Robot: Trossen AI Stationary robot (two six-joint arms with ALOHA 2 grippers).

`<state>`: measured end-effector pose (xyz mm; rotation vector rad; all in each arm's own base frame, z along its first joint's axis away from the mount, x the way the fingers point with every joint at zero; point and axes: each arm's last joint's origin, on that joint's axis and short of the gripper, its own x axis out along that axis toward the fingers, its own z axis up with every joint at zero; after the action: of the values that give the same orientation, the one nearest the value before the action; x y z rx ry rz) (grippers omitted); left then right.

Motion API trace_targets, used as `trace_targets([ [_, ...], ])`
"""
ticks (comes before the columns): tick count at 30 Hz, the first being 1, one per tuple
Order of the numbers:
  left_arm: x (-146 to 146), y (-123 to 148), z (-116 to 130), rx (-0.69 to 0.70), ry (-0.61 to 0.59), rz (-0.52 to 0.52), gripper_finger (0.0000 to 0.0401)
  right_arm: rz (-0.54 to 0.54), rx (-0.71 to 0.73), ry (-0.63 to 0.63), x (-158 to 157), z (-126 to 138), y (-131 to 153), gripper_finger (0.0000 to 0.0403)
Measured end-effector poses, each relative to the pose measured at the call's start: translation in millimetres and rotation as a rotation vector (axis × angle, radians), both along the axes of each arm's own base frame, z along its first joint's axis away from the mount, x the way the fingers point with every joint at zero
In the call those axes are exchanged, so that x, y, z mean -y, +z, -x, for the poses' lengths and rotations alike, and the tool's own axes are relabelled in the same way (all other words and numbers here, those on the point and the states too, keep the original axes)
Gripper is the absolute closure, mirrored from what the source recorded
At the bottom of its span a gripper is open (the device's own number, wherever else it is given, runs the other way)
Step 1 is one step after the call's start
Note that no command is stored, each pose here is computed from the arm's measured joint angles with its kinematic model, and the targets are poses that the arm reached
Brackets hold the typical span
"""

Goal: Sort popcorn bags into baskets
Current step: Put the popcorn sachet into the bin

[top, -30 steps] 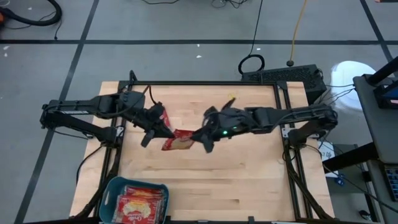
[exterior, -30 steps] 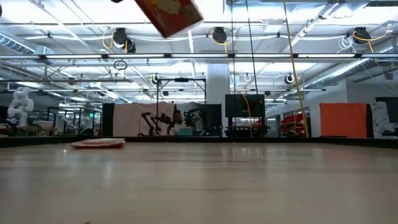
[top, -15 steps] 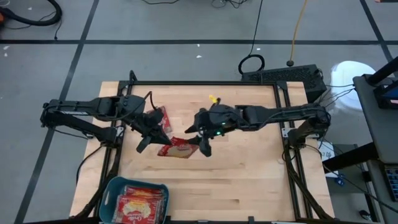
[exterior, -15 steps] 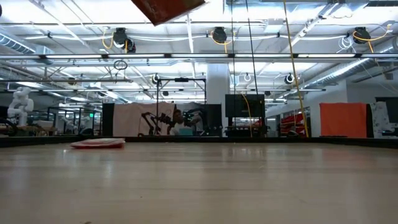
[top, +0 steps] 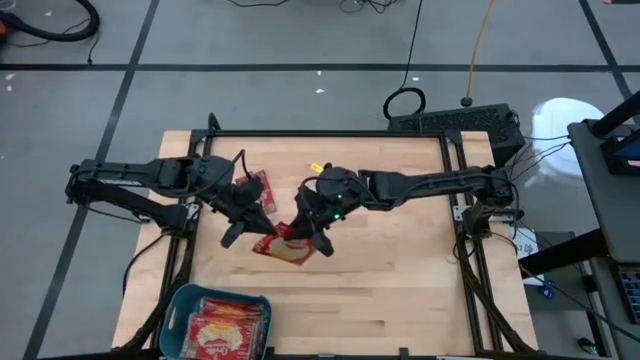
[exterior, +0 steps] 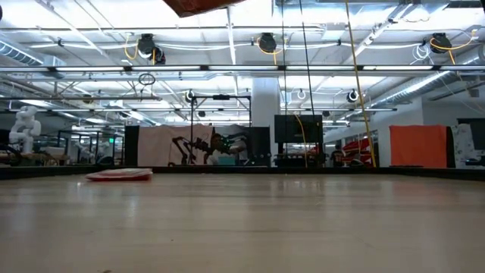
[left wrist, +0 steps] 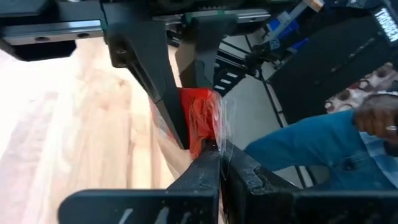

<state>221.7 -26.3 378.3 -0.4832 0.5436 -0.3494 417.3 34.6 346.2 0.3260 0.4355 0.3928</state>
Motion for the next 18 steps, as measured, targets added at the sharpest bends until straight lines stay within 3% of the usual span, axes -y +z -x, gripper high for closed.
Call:
trace_targets([
  [4,-1.3,2.2,-1.6,0.029,0.046,-0.019,0.0397,-0.009,-0.013,-0.004,2.3,2.6,2.0,0.0372],
  [7,-2.8,6.1,-3.1,0.068,0.105,-0.026,0.0384,-0.015,-0.026,-0.014,5.5,6.8,5.4,0.0385],
  [18,-8.6,13.2,-6.6,0.137,0.311,-0.052,0.0275,-0.028,-0.165,-0.067,21.4,13.7,-3.8,0.0386],
])
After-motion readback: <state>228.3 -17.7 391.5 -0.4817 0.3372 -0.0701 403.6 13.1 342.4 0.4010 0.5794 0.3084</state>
